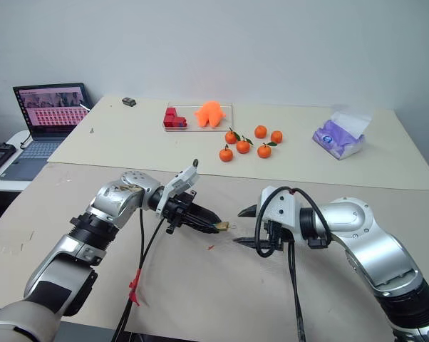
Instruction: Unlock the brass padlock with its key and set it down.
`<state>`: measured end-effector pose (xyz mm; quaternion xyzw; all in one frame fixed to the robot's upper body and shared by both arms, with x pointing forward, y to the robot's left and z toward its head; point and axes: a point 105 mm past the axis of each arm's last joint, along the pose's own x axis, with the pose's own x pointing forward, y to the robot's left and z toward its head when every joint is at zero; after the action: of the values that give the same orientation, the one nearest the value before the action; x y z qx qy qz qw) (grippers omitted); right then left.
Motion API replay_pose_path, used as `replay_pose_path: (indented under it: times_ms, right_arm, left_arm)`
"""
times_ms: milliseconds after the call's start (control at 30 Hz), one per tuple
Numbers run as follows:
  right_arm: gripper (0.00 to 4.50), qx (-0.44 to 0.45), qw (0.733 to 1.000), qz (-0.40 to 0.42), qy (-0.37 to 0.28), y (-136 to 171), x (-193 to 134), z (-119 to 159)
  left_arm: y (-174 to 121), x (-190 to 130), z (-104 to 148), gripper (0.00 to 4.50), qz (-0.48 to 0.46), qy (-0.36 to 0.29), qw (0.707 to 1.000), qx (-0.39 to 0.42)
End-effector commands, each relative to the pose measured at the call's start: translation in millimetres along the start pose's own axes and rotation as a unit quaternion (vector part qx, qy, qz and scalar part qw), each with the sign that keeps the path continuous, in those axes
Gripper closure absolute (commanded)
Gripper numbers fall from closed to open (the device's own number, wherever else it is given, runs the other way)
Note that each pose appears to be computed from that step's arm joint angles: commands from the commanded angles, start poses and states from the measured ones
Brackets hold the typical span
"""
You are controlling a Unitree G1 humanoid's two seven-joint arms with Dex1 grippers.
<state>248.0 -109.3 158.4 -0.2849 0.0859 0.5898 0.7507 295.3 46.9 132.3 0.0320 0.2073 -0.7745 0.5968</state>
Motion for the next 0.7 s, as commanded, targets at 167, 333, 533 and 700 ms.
replay_pose_path:
  times_ms: [167,333,533,700]
  right_arm:
    - [1.66,-0.028,0.999,-0.015,-0.010,-6.0,-5.9,13.1]
    - [1.66,-0.029,0.999,-0.017,-0.012,-7.3,-6.3,14.7]
    - [1.66,-0.031,0.999,-0.018,-0.014,-7.2,-5.9,16.7]
    - [1.66,-0.028,0.999,-0.017,-0.011,-6.9,-3.7,13.2]
  left_arm:
    - [-1.6,-0.2,12.6,3.67,-0.001,-0.004,1.000,0.026]
    - [-1.1,1.0,12.9,3.67,-0.001,-0.006,1.000,0.026]
    - [0.1,2.1,13.8,3.67,0.000,-0.009,1.000,0.027]
    - [0.8,4.0,13.9,3.67,-0.002,-0.008,1.000,0.029]
